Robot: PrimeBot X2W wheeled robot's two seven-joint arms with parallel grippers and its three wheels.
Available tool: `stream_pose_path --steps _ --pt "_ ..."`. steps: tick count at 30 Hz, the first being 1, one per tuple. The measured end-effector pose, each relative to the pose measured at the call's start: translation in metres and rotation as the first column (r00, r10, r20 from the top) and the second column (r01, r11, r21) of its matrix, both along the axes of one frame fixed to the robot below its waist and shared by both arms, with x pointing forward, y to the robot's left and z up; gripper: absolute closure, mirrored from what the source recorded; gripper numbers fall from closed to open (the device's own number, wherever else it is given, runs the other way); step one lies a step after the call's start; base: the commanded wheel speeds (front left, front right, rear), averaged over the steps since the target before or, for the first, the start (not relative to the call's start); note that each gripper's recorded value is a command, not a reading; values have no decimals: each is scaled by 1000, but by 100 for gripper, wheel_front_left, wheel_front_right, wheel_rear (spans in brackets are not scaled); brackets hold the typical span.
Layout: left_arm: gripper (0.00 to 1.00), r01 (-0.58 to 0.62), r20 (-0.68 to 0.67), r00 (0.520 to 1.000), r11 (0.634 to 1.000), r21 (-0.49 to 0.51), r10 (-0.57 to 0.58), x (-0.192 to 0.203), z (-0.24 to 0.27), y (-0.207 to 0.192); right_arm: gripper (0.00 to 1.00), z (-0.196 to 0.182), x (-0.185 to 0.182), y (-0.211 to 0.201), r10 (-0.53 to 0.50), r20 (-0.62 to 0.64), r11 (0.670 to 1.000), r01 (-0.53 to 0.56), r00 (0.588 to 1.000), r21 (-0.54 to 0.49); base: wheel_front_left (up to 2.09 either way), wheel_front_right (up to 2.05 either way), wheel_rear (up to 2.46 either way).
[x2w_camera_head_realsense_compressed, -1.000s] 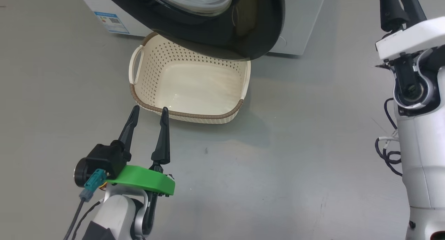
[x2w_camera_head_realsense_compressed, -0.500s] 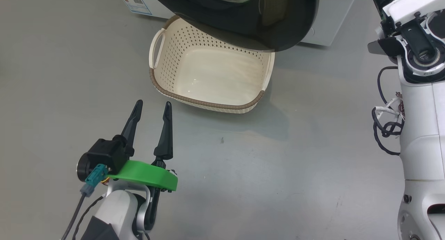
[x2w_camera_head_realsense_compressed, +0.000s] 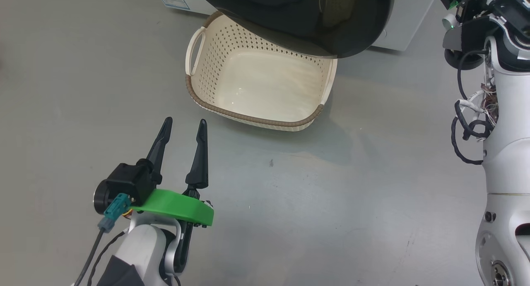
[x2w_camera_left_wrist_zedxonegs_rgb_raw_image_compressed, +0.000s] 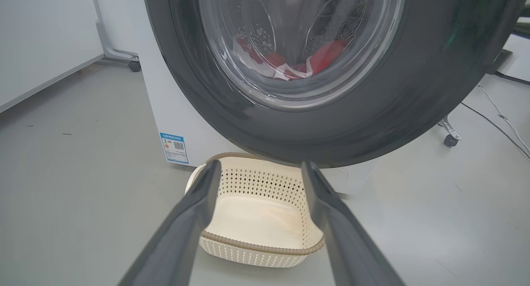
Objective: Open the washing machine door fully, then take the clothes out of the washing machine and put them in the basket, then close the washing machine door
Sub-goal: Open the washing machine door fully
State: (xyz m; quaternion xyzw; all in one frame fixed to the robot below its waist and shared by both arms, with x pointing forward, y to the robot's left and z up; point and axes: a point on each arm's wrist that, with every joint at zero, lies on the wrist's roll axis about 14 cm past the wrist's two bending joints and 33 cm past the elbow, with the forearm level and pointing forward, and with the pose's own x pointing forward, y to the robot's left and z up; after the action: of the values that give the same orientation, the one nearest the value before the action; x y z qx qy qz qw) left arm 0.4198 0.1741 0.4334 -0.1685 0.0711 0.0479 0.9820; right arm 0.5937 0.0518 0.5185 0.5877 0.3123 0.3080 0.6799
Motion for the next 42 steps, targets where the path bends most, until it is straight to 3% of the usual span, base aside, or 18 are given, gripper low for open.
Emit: stream_pose_path --steps 20,42 --pt "0 5 2 1000 1000 5 -5 3 1 -1 100 -15 -24 22 200 -122 980 -196 972 43 0 0 0" --pt "0 -6 36 999 1000 15 6 -2 16 1 100 -28 -70 47 404 -230 915 -388 885 110 0 0 0"
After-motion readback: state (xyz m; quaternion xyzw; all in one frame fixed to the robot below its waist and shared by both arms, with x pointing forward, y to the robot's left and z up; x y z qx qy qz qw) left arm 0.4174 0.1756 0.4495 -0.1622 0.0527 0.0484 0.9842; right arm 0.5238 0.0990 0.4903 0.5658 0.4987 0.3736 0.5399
